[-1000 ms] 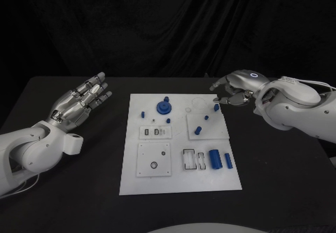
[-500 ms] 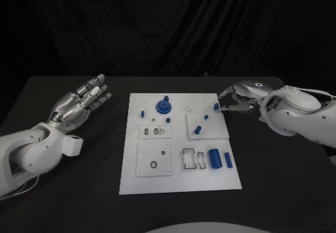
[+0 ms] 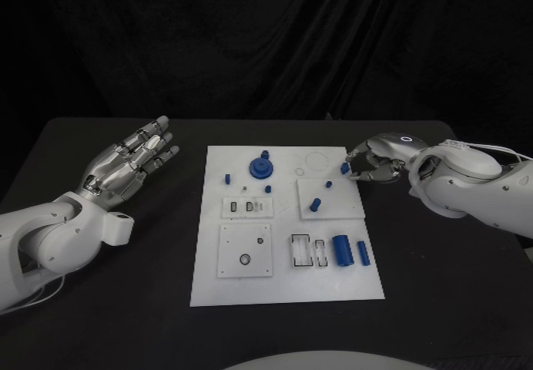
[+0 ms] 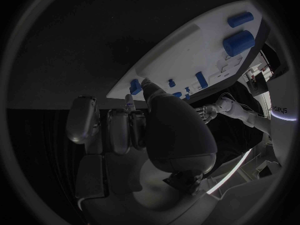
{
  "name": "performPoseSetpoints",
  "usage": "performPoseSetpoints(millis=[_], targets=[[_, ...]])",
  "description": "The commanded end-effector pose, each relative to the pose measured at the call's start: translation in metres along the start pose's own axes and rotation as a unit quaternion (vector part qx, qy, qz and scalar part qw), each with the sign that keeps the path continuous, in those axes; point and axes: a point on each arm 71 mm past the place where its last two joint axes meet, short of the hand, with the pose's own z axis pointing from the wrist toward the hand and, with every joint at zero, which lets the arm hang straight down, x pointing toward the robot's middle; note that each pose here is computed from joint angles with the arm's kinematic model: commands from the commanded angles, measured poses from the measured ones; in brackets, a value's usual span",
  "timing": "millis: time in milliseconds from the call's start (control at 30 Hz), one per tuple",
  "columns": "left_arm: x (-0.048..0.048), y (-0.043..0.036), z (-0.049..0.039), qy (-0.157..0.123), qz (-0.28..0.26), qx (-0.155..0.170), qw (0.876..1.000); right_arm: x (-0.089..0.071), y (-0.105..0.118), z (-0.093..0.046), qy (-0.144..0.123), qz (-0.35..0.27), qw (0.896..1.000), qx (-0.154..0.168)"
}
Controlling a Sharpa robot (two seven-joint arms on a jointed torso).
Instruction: Assemble the parts on the task board
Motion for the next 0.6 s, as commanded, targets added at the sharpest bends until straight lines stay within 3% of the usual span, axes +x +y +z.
performPoseSetpoints(millis=[33, 600], targets=[[0.0012, -0.0111, -0.0012, 0.003, -0.007, 0.080, 0.997, 0.0027, -0.0007, 0.0013, 0.004, 0.000, 1.000, 0.009], [0.0006, -0.0109, -0.0019, 0.003, -0.007, 0.077, 0.997, 0.0042, 0.0045, 0.0108, -0.002, -0.002, 1.000, 0.004]])
